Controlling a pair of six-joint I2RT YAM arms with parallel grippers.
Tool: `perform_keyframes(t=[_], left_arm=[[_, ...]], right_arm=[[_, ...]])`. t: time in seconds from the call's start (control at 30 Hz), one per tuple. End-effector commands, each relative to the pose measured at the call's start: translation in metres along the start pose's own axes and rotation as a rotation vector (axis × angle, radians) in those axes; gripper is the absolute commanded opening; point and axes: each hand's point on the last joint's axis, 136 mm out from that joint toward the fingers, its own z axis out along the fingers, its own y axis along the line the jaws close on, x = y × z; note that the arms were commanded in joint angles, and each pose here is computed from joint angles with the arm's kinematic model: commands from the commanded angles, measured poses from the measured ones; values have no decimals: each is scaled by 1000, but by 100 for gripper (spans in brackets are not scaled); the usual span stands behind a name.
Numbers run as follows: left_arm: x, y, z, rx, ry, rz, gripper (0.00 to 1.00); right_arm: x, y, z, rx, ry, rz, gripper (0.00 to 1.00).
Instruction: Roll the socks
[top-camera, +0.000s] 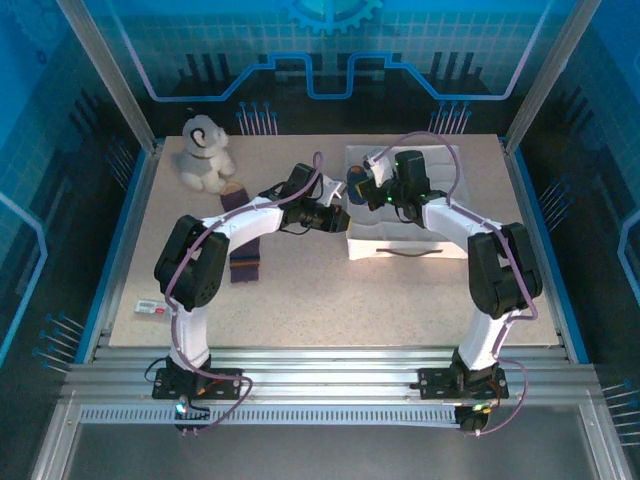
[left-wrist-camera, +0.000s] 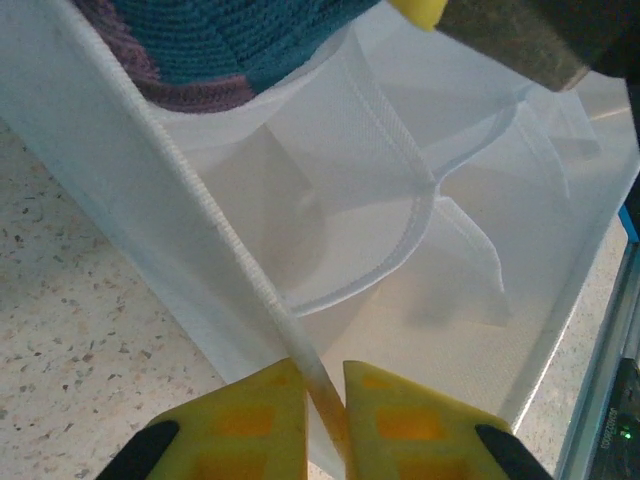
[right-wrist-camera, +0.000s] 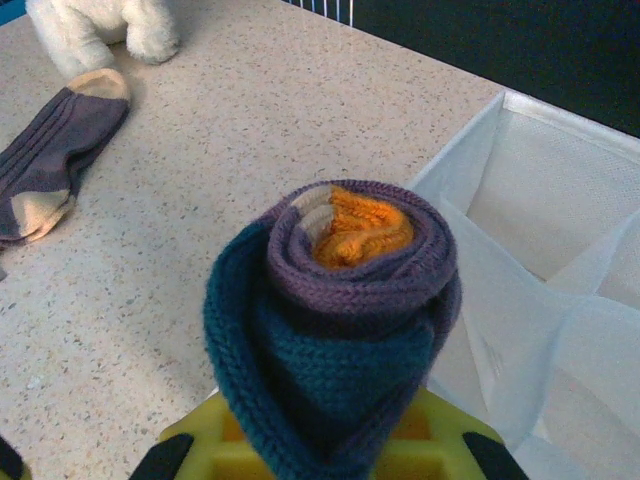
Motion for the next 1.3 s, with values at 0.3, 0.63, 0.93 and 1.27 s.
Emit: perform_keyframes(t=[0.3, 0.63, 0.93, 1.27], left_arm=[[21, 8, 5, -40, 49, -15, 4], [24, 6, 6, -21, 62, -24, 1], [18, 6, 4, -34, 46, -40, 0], [13, 8, 0, -49, 34, -48, 0]], right_arm=[[21, -3, 15, 82, 91, -63, 0], [19, -26, 18, 142, 98, -23, 0], [37, -18, 12, 164, 201, -9, 4], [74, -20, 6, 173, 393, -24, 34]])
